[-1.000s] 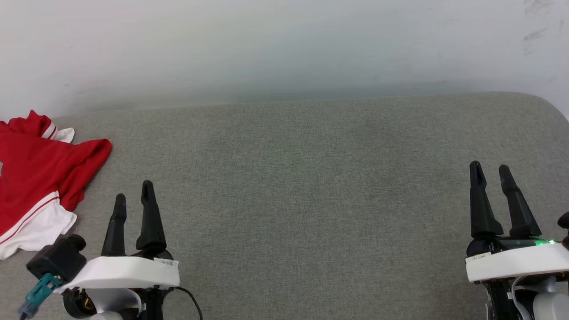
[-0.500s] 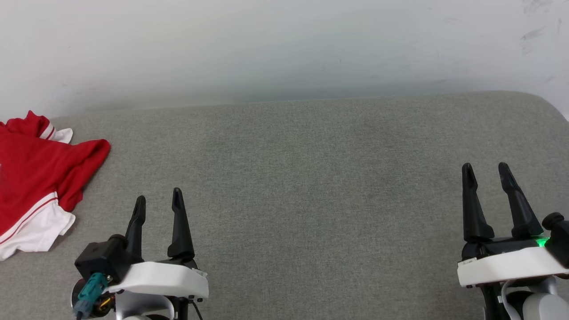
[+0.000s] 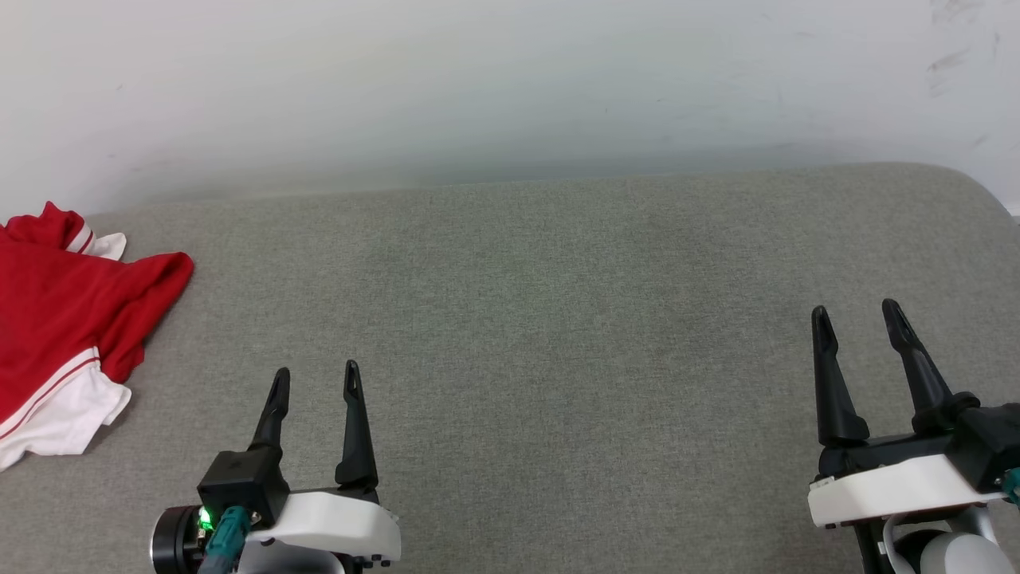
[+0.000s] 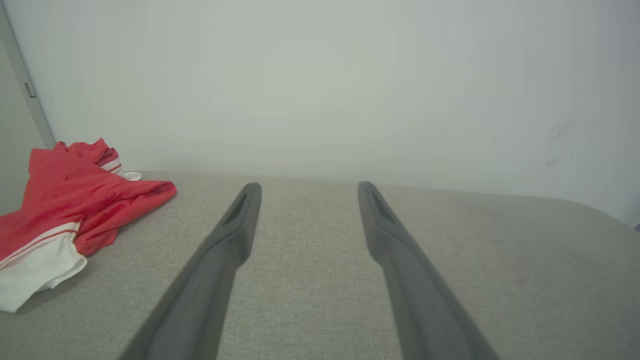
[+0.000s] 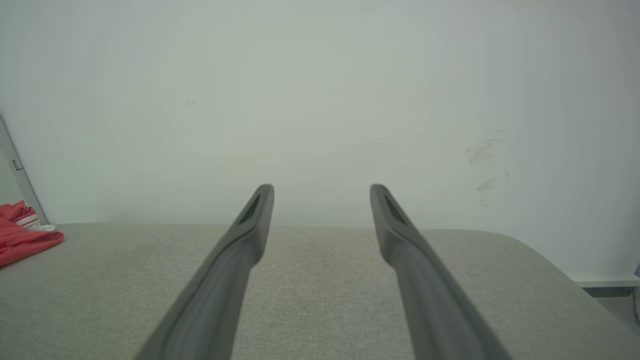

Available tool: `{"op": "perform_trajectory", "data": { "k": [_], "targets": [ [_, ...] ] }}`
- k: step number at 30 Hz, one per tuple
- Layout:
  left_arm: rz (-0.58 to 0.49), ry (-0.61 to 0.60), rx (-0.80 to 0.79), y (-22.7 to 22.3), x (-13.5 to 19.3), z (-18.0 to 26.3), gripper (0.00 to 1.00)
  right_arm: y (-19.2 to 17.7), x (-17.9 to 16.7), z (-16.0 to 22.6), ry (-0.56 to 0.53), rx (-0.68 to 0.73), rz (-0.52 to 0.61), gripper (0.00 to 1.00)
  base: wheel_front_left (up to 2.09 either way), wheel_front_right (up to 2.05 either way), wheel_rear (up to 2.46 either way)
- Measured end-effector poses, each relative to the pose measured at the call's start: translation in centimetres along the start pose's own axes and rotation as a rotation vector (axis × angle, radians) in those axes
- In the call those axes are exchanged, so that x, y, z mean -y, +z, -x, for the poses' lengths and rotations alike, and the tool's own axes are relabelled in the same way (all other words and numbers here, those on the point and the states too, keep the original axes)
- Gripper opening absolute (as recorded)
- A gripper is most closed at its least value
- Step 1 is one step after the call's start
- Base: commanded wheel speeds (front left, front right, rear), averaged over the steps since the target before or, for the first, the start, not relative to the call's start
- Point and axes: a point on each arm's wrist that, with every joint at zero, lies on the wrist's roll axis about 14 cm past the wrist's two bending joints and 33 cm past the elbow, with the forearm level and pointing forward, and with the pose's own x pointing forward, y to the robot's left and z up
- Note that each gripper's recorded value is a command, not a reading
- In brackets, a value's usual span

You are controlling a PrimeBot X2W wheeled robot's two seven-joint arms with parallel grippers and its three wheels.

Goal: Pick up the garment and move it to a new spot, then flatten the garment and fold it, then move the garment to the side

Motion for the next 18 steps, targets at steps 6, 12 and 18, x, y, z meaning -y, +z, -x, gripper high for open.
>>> {"op": "perform_trajectory", "data": {
  "k": [6, 12, 18],
  "targets": [
    [0.062, -0.012, 0.019, 0.4, -0.1, -0.2, 1.0, 0.4, 0.3, -0.1, -0.006, 0.019, 0.01, 1.0, 0.0, 0.0, 0.0],
    [0.137, -0.005, 0.075, 1.6, -0.9, -0.2, 1.0, 0.4, 1.0, 0.1, -0.034, 0.031, -0.032, 1.0, 0.0, 0.0, 0.0],
    [0.137, -0.045, 0.103, 1.9, -1.6, 0.0, 1.0, -0.1, 1.3, 0.4, -0.044, 0.022, -0.041, 1.0, 0.0, 0.0, 0.0]
  ]
}}
